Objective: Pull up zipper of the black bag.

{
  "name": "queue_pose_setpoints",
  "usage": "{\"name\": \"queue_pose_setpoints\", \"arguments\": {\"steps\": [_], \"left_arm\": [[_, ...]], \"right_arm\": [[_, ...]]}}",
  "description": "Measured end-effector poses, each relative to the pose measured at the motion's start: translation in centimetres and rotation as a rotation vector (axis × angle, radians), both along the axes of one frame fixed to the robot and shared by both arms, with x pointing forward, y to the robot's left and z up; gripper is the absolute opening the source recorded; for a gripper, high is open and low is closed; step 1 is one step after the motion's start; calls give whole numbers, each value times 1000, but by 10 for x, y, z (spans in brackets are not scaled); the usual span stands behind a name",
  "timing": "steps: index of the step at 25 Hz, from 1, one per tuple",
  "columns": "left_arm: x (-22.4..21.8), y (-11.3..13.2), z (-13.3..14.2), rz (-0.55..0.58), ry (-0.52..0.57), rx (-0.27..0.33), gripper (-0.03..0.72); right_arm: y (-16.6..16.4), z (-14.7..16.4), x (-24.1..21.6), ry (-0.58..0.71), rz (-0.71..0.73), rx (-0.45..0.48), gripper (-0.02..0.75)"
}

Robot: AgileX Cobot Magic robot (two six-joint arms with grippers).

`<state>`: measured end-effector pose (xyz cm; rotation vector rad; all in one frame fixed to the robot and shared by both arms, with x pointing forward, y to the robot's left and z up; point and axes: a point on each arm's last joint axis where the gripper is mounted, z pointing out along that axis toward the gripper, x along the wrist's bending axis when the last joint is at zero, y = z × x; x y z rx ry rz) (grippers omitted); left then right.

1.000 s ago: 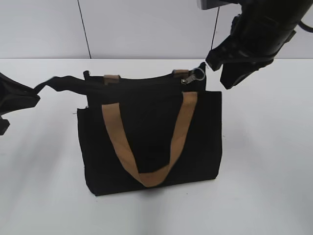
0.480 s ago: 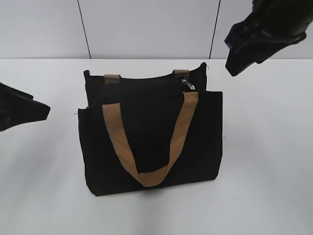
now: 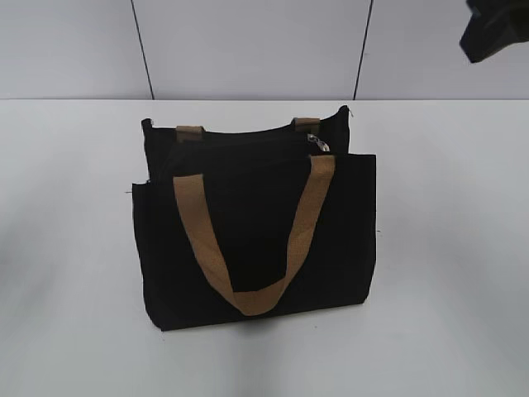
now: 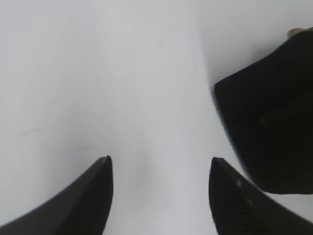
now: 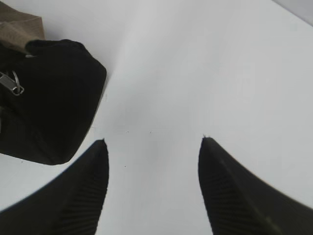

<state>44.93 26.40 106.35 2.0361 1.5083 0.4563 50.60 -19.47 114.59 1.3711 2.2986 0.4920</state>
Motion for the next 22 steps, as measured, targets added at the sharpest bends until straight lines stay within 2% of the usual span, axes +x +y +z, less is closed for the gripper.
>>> {"name": "queue_pose_setpoints", "arguments": {"steps": [2, 5, 8, 15, 22], "left_arm": [[0, 7, 11, 32, 33, 72, 468], [-2, 11, 29, 48, 58, 117, 468], [-4, 12, 37, 49, 84, 128, 468], [-10, 13, 36, 42, 142, 141, 468], [-31, 13, 52, 46, 56, 104, 468]], "right_arm": [[-10, 7, -3, -15, -21, 25, 456], [-31, 14, -4, -22, -44, 74, 456], [-57, 21, -4, -36, -83, 128, 456], [-111, 38, -24, -129, -187, 234, 456], [-112, 6, -86, -166, -233, 263, 456]]}}
